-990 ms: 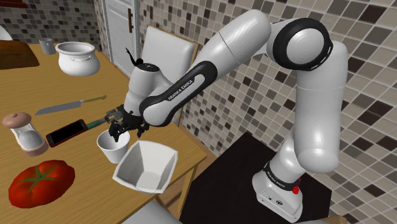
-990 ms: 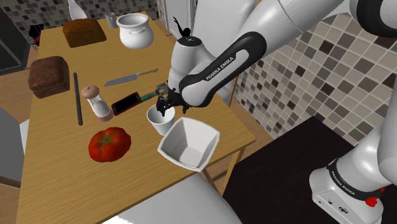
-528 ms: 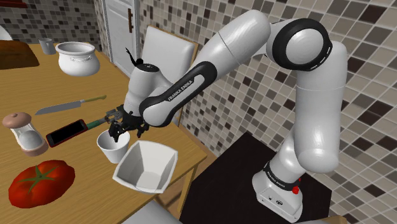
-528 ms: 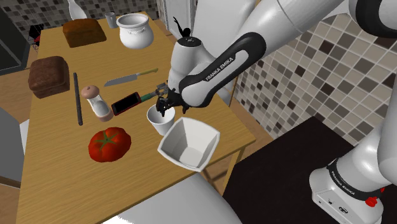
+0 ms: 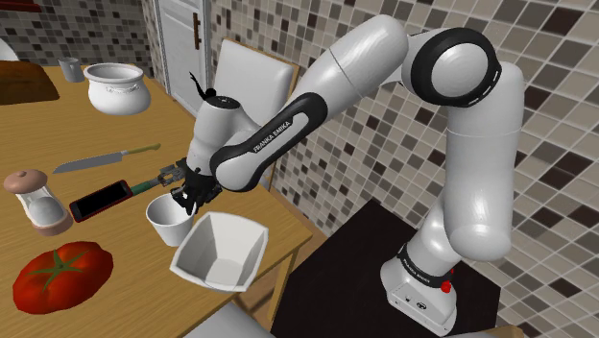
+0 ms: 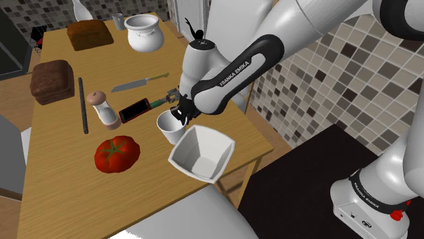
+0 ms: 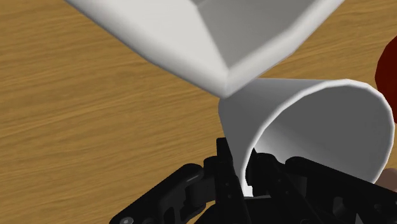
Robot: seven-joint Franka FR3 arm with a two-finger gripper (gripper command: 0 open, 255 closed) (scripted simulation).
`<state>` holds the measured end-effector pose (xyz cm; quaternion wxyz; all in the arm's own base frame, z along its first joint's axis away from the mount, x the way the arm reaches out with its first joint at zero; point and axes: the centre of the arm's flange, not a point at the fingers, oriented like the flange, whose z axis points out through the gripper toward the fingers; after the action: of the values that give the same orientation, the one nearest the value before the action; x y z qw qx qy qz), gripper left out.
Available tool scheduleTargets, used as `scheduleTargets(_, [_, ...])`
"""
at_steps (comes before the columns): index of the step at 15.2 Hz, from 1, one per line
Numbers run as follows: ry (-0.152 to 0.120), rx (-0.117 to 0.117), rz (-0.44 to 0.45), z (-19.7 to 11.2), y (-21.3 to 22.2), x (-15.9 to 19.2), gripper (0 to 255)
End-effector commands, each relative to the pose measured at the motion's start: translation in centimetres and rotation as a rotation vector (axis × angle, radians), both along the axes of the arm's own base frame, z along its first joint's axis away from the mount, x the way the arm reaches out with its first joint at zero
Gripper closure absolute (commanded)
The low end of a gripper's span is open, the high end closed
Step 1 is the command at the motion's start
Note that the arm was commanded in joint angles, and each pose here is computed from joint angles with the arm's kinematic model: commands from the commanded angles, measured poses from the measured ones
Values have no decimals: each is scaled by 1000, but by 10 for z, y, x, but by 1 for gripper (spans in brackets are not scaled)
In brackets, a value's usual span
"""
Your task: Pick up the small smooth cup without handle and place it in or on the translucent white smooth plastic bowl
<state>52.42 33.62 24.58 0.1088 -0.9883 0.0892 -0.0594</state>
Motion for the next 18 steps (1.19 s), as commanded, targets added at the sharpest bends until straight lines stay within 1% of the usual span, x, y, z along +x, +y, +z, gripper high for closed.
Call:
scheduleTargets(1, [0,0,0,0,0,0,255])
scheduleTargets(2, [0,0,0,0,0,0,255])
scheduleTargets(18, [0,0,0,85,0,0,255])
